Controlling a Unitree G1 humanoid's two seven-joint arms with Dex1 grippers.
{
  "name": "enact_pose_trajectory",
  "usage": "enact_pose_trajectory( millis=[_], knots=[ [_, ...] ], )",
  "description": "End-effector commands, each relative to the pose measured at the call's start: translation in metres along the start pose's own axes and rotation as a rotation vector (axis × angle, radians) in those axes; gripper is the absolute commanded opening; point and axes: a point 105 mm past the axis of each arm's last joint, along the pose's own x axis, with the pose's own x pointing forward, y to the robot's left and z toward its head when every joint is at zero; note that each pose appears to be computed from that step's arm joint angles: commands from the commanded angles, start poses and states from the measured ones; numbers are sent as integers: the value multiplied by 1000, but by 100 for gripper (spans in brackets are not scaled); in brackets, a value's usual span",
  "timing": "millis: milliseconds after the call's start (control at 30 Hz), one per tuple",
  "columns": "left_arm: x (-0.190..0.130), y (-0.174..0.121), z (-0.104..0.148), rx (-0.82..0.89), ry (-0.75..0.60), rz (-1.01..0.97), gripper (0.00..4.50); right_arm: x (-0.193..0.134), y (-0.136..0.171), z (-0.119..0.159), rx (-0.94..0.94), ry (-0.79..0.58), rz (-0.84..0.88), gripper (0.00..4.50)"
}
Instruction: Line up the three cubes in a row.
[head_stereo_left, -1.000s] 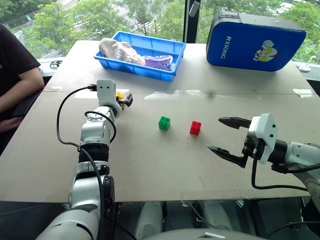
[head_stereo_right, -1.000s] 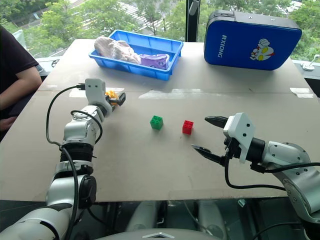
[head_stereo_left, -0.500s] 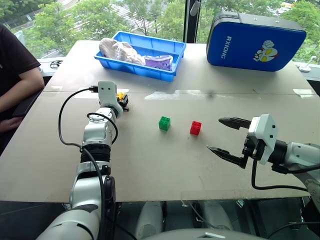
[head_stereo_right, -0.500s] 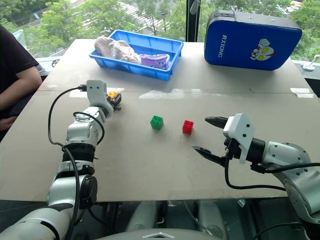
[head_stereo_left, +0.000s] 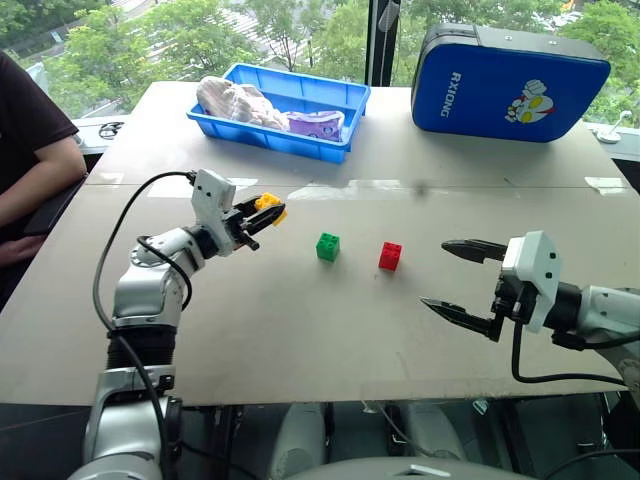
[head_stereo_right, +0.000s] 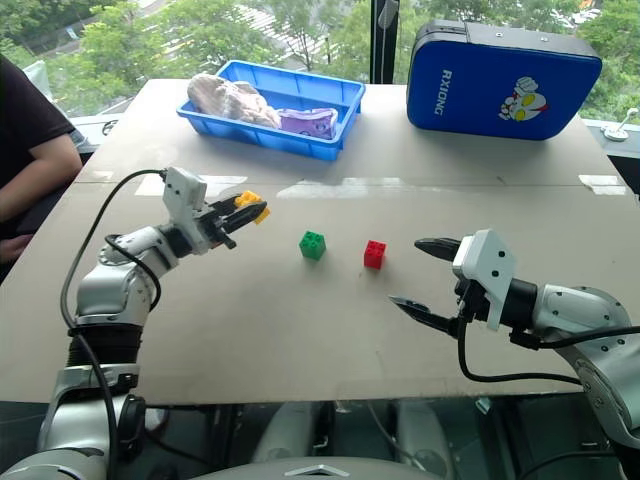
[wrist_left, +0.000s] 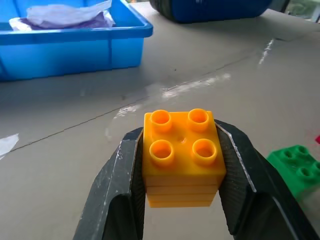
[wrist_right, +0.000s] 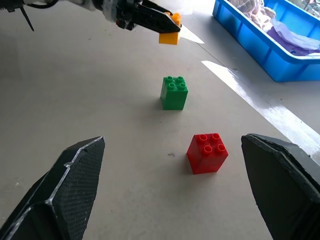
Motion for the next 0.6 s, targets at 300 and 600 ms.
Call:
enact_pose_trajectory(
  millis=[300,600],
  knots=[
    [4,-7,-13,256,261,-598,131,-2,6,9,-53,-37,-15,450],
    [9,2,-14,344,312,-606,131,-8,10,10,-63,-26,-32,450]
  ],
)
